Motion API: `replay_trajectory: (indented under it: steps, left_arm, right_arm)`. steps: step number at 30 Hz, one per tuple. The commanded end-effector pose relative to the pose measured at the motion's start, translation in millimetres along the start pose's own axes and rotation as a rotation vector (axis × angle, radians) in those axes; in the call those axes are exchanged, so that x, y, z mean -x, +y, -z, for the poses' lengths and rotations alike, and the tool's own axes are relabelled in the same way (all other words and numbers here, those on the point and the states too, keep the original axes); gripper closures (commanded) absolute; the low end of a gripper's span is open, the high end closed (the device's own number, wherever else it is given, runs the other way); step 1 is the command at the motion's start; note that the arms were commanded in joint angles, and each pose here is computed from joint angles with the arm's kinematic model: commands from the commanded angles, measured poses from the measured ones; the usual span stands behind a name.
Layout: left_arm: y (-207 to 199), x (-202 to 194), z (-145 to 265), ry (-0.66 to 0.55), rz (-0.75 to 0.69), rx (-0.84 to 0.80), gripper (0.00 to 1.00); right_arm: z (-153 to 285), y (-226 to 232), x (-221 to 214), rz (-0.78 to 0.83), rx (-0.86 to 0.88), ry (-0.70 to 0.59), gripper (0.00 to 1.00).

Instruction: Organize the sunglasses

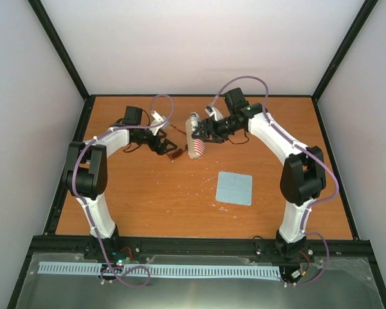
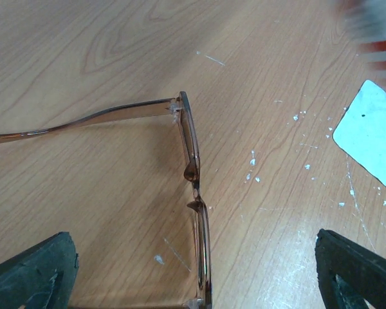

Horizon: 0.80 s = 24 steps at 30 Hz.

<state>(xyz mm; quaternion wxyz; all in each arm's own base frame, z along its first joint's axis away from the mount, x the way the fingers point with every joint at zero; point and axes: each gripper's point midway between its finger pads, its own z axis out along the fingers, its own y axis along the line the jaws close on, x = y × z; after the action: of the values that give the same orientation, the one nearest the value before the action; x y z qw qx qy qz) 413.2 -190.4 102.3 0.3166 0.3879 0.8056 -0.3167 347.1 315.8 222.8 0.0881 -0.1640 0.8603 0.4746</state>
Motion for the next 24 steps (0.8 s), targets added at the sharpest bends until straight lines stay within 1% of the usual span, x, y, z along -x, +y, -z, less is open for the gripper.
replay_trajectory:
  steps: [1, 3, 6, 12, 15, 17, 20, 22, 24]
  left_arm:
    - [4.7, 27.0, 27.3, -0.041, -0.048, 0.052, 0.01]
    - [8.5, 29.9, 35.4, -0.05, -0.044, 0.071, 0.0]
    - [14.2, 33.5, 47.2, -0.06, -0.04, 0.101, 0.01]
    - [22.2, 37.9, 62.5, -0.074, -0.035, 0.141, 0.0]
    - [24.6, 40.0, 65.5, -0.077, -0.037, 0.154, 0.0]
    - [25.5, 41.8, 66.9, -0.08, -0.037, 0.16, 0.01]
    - [27.6, 42.1, 67.0, -0.08, -0.03, 0.165, 0.0]
    - [28.3, 42.1, 66.7, -0.084, -0.023, 0.162, 0.0]
    - [28.4, 41.8, 65.8, -0.084, -0.017, 0.158, 0.0]
  right_arm:
    - [4.7, -97.5, -8.7, -0.196, -0.248, 0.039, 0.76]
    - [6.4, -134.5, -9.3, -0.276, -0.309, 0.044, 0.77]
    - [7.6, -168.8, -7.4, -0.335, -0.33, 0.044, 0.76]
    - [-0.4, -208.2, 3.1, -0.376, -0.261, 0.075, 0.73]
    - [-2.1, -227.2, 0.5, -0.4, -0.257, 0.106, 0.68]
    - [-1.4, -236.7, -4.4, -0.41, -0.271, 0.124, 0.6]
    - [5.8, -250.6, -14.9, -0.434, -0.313, 0.142, 0.36]
    - [12.9, -261.2, -23.8, -0.456, -0.348, 0.15, 0.28]
    - [20.7, -268.3, -28.7, -0.467, -0.381, 0.15, 0.22]
